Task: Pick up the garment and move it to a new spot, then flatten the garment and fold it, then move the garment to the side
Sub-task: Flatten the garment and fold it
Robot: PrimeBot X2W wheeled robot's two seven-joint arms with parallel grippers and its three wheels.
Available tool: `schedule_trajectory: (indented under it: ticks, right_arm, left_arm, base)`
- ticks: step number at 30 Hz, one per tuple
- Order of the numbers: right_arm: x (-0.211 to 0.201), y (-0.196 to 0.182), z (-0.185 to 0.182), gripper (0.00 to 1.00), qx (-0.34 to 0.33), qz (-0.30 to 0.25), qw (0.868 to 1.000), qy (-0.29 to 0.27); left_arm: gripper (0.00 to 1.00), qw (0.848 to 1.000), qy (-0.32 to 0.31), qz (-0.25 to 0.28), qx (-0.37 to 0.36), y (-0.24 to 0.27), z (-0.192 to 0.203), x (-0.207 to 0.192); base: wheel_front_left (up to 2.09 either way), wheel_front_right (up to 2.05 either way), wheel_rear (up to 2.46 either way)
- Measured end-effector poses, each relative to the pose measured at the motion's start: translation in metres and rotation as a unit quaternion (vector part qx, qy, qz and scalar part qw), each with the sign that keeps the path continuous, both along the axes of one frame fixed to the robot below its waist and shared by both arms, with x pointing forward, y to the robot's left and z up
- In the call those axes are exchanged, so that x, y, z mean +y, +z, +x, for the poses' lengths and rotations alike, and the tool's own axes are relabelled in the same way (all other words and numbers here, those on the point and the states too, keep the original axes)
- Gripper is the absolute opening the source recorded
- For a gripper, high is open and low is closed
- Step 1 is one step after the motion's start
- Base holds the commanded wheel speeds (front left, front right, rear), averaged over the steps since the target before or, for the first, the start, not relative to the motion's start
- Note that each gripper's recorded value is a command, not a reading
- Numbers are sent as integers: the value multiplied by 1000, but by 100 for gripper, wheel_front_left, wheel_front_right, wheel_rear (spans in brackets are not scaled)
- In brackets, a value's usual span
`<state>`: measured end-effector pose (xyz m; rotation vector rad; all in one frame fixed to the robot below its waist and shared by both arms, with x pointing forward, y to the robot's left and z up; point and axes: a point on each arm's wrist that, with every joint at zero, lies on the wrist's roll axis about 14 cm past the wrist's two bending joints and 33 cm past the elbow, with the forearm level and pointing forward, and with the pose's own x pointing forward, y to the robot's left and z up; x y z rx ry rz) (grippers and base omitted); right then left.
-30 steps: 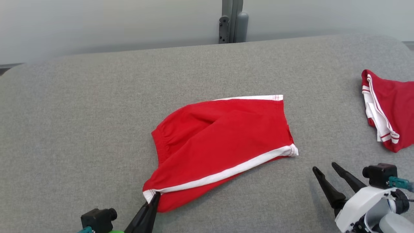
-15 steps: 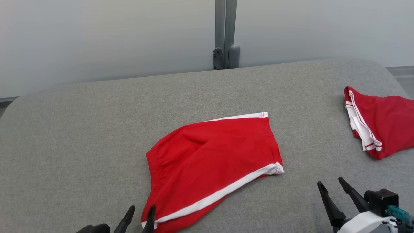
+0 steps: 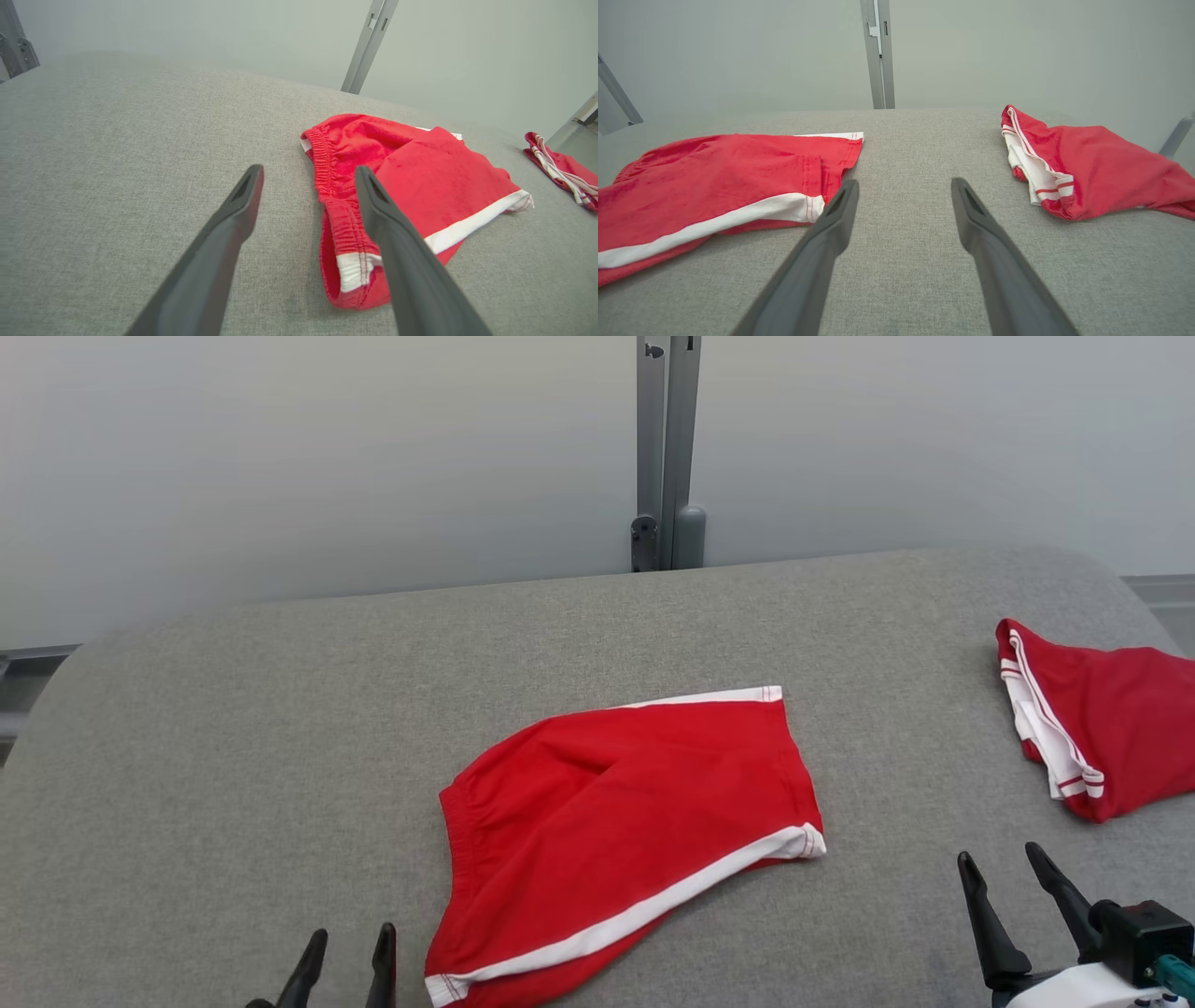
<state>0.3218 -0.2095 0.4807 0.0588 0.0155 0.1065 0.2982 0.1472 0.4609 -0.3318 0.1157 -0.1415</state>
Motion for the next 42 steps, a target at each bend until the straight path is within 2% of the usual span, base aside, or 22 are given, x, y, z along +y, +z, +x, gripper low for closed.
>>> schedule_trajectory:
  ticks: [5,17,25,30,34,42]
  right_arm:
    - [8,10,2,100,-19,-3,1000,3]
    - [30,6,9,100,-13,5,1000,27]
    - [37,9,12,100,-17,6,999,37]
    - [45,12,17,100,-20,2,998,57]
    - [56,-2,27,100,25,-13,996,87]
    - [88,-37,45,100,128,-44,979,152]
  left_arm:
    - [100,999,36,16,-26,10,-5,20]
    - [100,998,62,21,-26,3,-15,38]
    - [100,997,65,22,-29,3,-17,38]
    - [100,999,36,21,-1,-13,-24,22]
    - [100,998,-17,16,57,-33,-30,-5]
    - [100,991,-69,7,113,-50,-24,-28]
  base:
    - [0,0,0]
    - [0,0,0]
    - [0,0,0]
    - [0,0,0]
    - [0,0,0]
    - [0,0,0]
